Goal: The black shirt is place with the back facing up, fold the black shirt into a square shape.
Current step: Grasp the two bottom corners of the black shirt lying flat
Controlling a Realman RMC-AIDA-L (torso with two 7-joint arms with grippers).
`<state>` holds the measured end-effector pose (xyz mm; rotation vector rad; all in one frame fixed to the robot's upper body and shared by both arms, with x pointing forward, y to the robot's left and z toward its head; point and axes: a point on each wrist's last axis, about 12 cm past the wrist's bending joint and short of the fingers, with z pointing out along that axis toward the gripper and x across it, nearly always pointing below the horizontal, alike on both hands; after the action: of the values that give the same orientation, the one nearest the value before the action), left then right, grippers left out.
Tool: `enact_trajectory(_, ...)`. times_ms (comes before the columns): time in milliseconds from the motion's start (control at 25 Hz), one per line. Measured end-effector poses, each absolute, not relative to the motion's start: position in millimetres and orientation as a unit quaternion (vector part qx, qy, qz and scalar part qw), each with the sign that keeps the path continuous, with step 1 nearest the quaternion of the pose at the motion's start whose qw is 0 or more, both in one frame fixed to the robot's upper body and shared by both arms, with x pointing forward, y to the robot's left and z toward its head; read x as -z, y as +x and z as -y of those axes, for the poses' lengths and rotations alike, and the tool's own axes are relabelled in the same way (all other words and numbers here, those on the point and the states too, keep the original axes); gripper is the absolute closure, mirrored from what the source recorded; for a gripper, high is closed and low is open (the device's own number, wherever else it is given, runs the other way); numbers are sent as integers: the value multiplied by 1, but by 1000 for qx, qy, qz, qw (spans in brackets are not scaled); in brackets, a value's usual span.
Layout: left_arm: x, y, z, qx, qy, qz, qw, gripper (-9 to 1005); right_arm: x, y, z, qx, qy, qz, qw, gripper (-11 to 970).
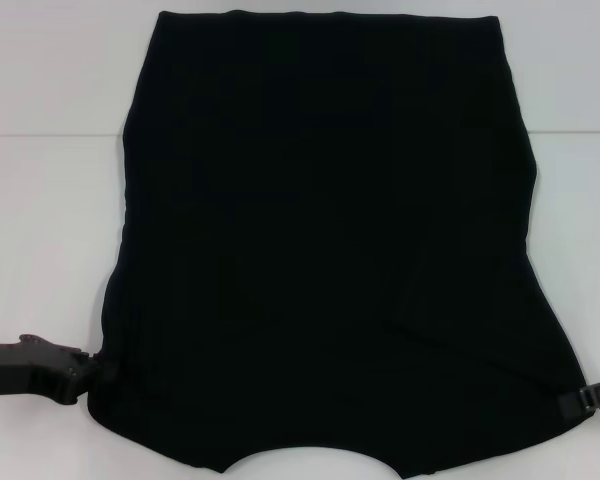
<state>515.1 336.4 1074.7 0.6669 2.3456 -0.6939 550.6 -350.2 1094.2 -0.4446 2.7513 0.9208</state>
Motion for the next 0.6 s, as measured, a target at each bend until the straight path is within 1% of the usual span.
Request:
enact_trajectory(280, -1075, 516, -337, 258, 251, -883, 300, 976, -1093, 552, 345, -312, -156, -932, 100, 35)
enact_trajectory(600, -1074, 516, -337, 256, 251, -884, 301, 976, -1096, 557, 328, -325, -174, -925, 95, 34)
